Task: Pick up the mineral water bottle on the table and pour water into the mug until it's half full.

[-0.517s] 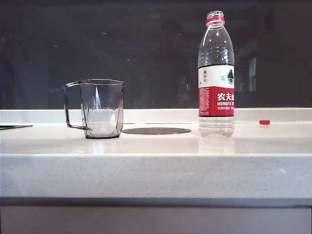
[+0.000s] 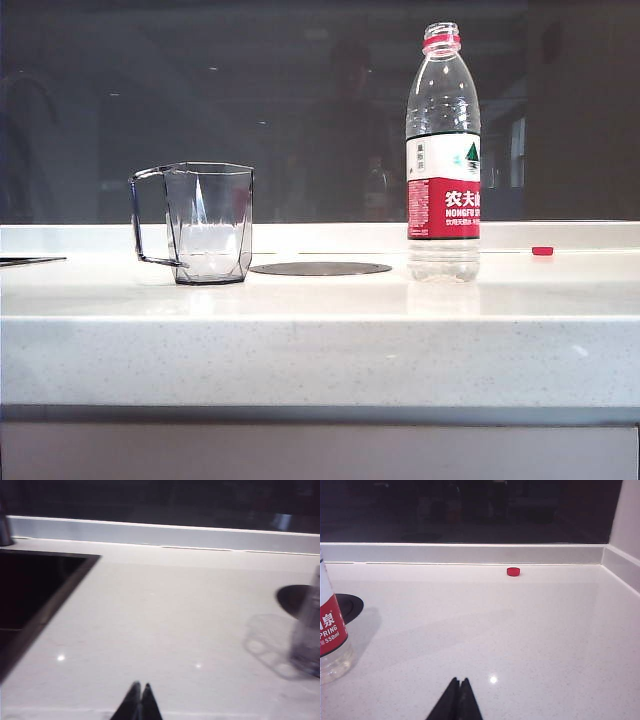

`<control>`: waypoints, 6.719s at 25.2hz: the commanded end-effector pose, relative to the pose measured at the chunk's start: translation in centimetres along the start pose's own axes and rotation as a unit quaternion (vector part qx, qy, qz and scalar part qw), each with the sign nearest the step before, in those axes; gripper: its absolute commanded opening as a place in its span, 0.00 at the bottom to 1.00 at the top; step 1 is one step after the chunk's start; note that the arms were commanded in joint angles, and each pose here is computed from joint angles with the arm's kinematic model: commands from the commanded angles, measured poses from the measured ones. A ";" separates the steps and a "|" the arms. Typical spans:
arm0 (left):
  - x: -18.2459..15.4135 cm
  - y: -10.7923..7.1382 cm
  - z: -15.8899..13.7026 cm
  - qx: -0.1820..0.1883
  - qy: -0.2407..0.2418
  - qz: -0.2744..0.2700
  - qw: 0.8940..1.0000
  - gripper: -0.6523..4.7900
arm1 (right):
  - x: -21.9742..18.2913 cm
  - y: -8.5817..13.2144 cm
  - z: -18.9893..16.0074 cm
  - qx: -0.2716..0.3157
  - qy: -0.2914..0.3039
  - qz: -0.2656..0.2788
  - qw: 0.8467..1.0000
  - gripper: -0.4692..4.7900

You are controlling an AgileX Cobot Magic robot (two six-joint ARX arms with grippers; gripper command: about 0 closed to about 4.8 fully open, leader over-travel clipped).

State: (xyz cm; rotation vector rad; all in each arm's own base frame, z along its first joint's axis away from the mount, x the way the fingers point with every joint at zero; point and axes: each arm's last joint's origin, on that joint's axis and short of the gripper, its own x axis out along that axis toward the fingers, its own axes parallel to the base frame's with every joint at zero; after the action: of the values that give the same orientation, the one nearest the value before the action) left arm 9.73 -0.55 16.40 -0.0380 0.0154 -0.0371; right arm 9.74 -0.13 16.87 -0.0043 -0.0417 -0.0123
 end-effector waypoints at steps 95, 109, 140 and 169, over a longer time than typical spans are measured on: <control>-2.0 -5.7 -0.1 0.003 0.005 -0.314 0.949 0.11 | 16.8 14.2 -2.2 0.047 -0.021 0.138 0.989 0.55; -1.3 -4.7 0.0 0.003 0.003 -0.251 0.968 0.11 | 16.6 15.5 1.0 -0.107 -0.032 0.181 0.977 0.55; -0.7 -3.3 0.0 0.003 0.003 -0.175 0.985 0.11 | 19.1 20.2 6.0 -0.575 -0.012 0.155 0.803 0.54; -0.7 -3.3 0.0 0.003 0.003 -0.175 0.985 0.11 | 19.2 20.1 6.5 -0.652 -0.024 0.109 0.750 0.54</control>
State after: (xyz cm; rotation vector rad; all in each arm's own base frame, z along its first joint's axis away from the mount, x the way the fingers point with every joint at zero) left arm 8.96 -3.84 16.38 -0.0342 0.0237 -0.3857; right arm 28.83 19.64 22.69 -1.4722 -0.0117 0.2590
